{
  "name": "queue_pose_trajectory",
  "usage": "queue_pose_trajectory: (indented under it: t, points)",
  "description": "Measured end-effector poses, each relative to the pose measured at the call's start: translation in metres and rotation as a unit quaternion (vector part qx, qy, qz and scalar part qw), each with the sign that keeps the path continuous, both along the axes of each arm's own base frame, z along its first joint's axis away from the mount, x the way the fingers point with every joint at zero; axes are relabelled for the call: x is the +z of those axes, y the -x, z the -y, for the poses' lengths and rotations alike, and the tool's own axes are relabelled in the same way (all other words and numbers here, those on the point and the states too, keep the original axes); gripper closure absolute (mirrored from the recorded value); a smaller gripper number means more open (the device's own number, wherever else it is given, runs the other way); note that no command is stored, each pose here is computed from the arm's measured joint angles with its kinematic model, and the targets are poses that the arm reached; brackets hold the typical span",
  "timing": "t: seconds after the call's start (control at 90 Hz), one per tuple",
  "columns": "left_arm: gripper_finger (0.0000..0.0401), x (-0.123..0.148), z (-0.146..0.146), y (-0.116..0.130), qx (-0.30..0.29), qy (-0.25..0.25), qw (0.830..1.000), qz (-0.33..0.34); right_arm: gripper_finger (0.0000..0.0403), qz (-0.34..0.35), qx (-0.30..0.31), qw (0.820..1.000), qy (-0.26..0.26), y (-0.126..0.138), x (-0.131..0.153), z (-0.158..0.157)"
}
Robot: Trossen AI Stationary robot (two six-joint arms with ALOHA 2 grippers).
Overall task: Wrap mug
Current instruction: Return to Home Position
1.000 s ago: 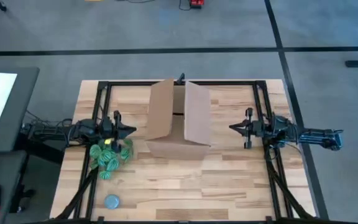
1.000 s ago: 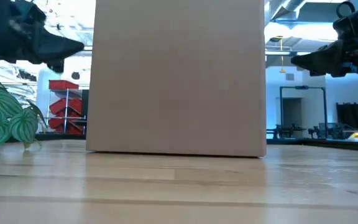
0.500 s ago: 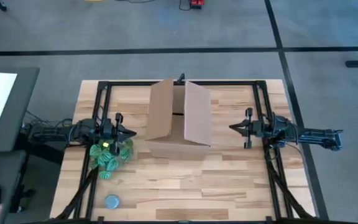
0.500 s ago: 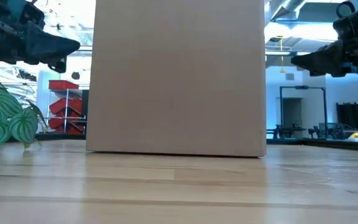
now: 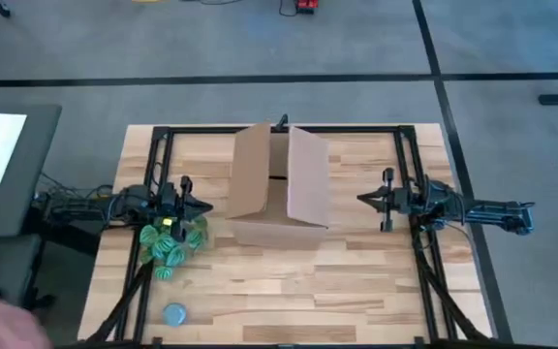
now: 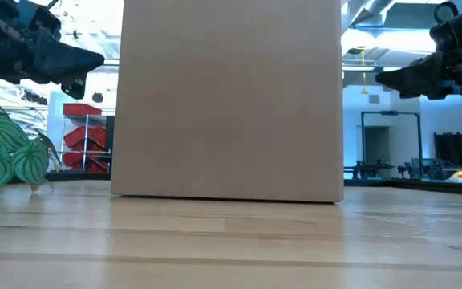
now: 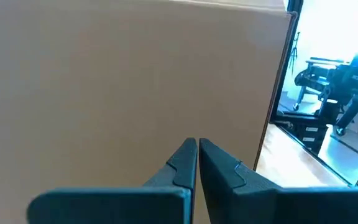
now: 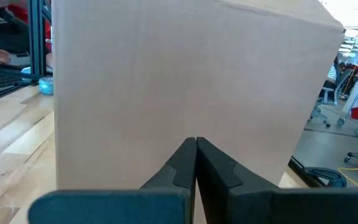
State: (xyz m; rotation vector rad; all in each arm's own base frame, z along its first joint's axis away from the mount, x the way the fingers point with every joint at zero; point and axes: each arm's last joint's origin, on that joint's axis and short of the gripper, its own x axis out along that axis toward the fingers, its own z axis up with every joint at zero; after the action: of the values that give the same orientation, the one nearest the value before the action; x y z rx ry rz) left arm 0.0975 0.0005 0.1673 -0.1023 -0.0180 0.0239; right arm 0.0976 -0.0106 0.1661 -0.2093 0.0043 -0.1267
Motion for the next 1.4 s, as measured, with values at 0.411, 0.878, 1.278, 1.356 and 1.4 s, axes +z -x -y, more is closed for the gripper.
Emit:
queue_pose_trajectory:
  t: [0.411,0.878,1.278,1.356,1.4]
  points:
    - [0.0401,0.0000,0.0017,0.0000,-0.028,0.026,0.999,0.000,0.0403,0.000,0.000,1.000,0.000,0.0000,0.0000,0.0000]
    - [0.0401,0.0039,0.0045,0.0009,-0.077,0.024,0.997,0.006,0.0403,0.000,0.000,1.000,0.000,0.0000,0.0000,0.0000]
    - [0.0401,0.0039,0.0047,0.0010,-0.081,0.024,0.996,0.005,0.0403,0.000,0.000,1.000,0.000,0.0000,0.0000,0.0000]
    - [0.0401,0.0039,0.0047,0.0010,-0.082,0.024,0.996,0.005,0.0403,0.000,0.000,1.000,0.000,0.0000,0.0000,0.0000]
    - [0.0401,0.0039,0.0047,0.0010,-0.082,0.024,0.996,0.005,0.0403,0.000,0.000,1.000,0.000,0.0000,0.0000,0.0000]
